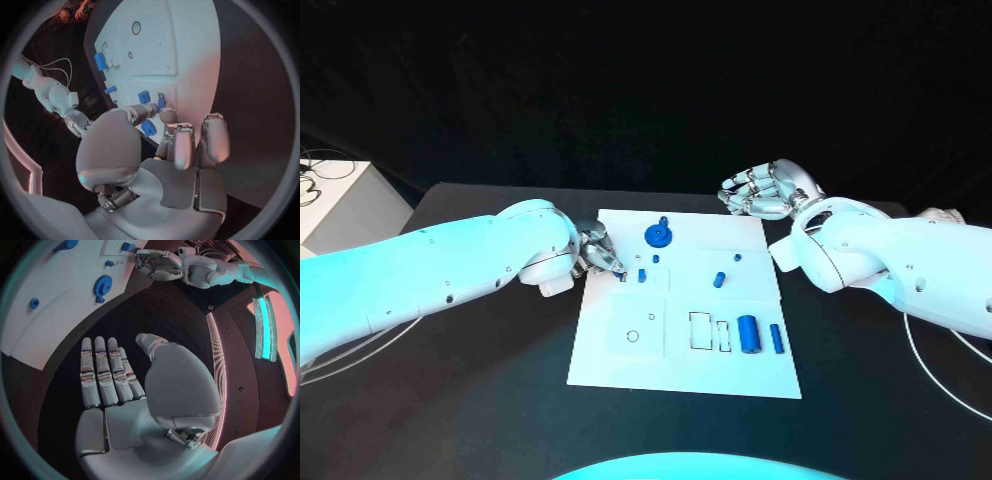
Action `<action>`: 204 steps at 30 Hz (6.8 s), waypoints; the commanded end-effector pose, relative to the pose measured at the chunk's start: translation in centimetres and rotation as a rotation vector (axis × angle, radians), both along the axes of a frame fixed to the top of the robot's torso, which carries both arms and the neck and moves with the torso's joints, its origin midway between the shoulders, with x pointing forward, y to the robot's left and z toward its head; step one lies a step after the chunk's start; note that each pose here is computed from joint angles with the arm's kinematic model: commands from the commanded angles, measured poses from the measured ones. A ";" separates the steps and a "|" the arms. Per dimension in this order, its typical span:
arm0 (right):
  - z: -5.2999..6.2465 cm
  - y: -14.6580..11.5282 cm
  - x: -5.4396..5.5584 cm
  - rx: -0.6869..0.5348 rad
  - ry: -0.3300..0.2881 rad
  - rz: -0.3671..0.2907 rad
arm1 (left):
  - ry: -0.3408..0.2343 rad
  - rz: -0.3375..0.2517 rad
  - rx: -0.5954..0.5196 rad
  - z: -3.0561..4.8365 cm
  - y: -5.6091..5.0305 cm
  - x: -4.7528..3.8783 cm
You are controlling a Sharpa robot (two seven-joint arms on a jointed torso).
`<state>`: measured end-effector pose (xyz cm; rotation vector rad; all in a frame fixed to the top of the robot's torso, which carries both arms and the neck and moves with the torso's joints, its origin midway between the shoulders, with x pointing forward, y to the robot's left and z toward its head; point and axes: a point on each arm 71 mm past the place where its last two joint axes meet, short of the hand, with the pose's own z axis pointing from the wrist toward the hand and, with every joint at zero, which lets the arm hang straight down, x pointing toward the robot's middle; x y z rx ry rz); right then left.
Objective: Assemble the parts on the task board
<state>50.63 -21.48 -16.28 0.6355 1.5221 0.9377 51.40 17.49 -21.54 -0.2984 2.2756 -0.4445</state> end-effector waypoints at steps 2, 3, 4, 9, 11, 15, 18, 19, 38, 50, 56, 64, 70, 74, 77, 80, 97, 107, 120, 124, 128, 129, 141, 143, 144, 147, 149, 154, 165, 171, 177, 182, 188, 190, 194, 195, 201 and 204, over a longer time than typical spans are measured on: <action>0.0 0.3 -0.1 -0.007 -0.002 0.024 | -0.029 -0.007 0.019 0.03 -0.3 -0.01; 0.0 0.3 -0.1 -0.007 -0.002 0.025 | -0.030 -0.008 0.020 0.00 -0.4 -0.02; 0.0 0.3 -0.1 -0.007 -0.002 0.025 | -0.031 -0.009 0.021 -0.01 -0.4 -0.03; -0.1 0.3 -0.1 -0.007 0.000 0.027 | -0.029 -0.019 0.025 -0.07 -0.7 -0.14; -0.1 0.3 0.0 -0.007 0.000 0.027 | -0.027 -0.024 0.026 -0.08 -0.8 -0.20; -0.1 0.3 -0.1 -0.007 0.001 0.027 | -0.026 -0.029 0.031 -0.10 -0.9 -0.23; -0.1 0.3 -0.1 -0.007 0.002 0.027 | -0.023 -0.033 0.036 -0.13 -0.9 -0.23; -0.1 0.3 -0.1 -0.007 0.002 0.027 | -0.021 -0.035 0.039 -0.15 -0.9 -0.24; -0.2 0.2 -0.1 -0.008 0.006 0.028 | 0.002 -0.062 0.080 -0.34 -0.8 -0.38; -0.3 0.3 -0.1 -0.007 0.008 0.031 | 0.009 -0.074 0.083 -0.39 -1.0 -0.45; -0.4 0.3 -0.1 -0.006 0.009 0.033 | 0.012 -0.073 0.082 -0.51 -1.1 -0.35; -0.4 0.3 -0.2 0.000 0.011 0.035 | 0.026 -0.072 0.082 -0.70 -1.3 -0.23; -0.4 0.3 -0.2 0.000 0.011 0.035 | 0.036 -0.074 0.081 -0.79 -1.4 -0.18; -0.4 0.3 -0.2 0.001 0.011 0.035 | 0.039 -0.073 0.080 -0.83 -1.5 -0.15; -0.4 0.3 -0.2 0.001 0.012 0.036 | 0.042 -0.074 0.079 -0.86 -1.5 -0.14; -0.4 0.3 -0.2 0.001 0.012 0.036 | 0.044 -0.075 0.079 -0.88 -1.5 -0.13; -0.4 0.3 -0.2 0.001 0.013 0.038 | 0.042 -0.065 0.079 -0.91 -1.4 0.03; -0.4 0.2 -0.2 0.001 0.013 0.038 | 0.043 -0.065 0.080 -0.92 -1.4 0.04; -0.4 0.2 -0.3 0.001 0.013 0.037 | 0.034 -0.051 0.078 -0.90 -1.1 0.20; -0.4 0.2 -0.3 0.001 0.013 0.037 | 0.022 -0.041 0.073 -0.83 -0.9 0.25; -0.4 0.2 -0.2 0.001 0.012 0.037 | 0.001 -0.031 0.055 -0.65 -0.7 0.27; -0.4 0.2 -0.2 0.001 0.012 0.037 | -0.007 -0.028 0.047 -0.55 -0.7 0.26; -0.4 0.2 -0.2 0.000 0.013 0.036 | -0.092 0.002 -0.094 1.22 -0.5 0.32; -0.5 0.2 -0.2 0.000 0.014 0.036 | -0.105 -0.003 -0.159 1.61 -0.6 0.30; -0.5 0.2 -0.2 0.000 0.014 0.036 | -0.109 -0.011 -0.198 1.80 -0.7 0.28; -0.5 0.2 -0.2 0.000 0.015 0.035 | -0.132 -0.021 -0.333 2.52 -0.8 0.36; -0.6 0.2 -0.3 0.000 0.016 0.035 | -0.168 -0.017 -0.401 3.01 -0.7 0.55; -0.6 0.1 -0.3 0.000 0.017 0.035 | -0.277 -0.030 -0.501 4.08 -0.6 0.97; -0.6 0.2 -0.2 0.000 0.014 0.034 | -0.457 -0.361 -0.356 3.88 -3.7 0.65; -0.7 0.3 -0.2 0.001 0.013 0.036 | -0.508 -0.436 -0.245 2.72 -4.7 1.09; -0.7 0.4 -0.3 0.001 0.016 0.040 | -0.494 -0.470 -0.150 1.51 -5.2 1.58; -0.8 0.4 -0.3 0.001 0.017 0.041 | -0.493 -0.494 -0.094 1.00 -5.4 1.76; -0.7 0.5 -0.3 0.002 0.015 0.043 | -0.504 -0.523 -0.048 0.64 -5.7 1.89; -0.7 0.5 -0.3 0.002 0.015 0.043 | -0.504 -0.527 -0.039 0.55 -5.8 1.95; -0.7 0.6 -0.3 0.003 0.012 0.045 | -0.507 -0.528 -0.025 0.45 -6.1 2.15; -0.7 0.6 -0.3 0.004 0.012 0.045 | -0.508 -0.527 -0.022 0.44 -6.1 2.19; -0.7 0.7 -0.3 0.004 0.012 0.048 | -0.502 -0.532 -0.015 0.34 -6.5 2.36; -0.7 0.7 -0.3 0.004 0.012 0.048 | -0.494 -0.539 -0.015 0.29 -6.8 2.34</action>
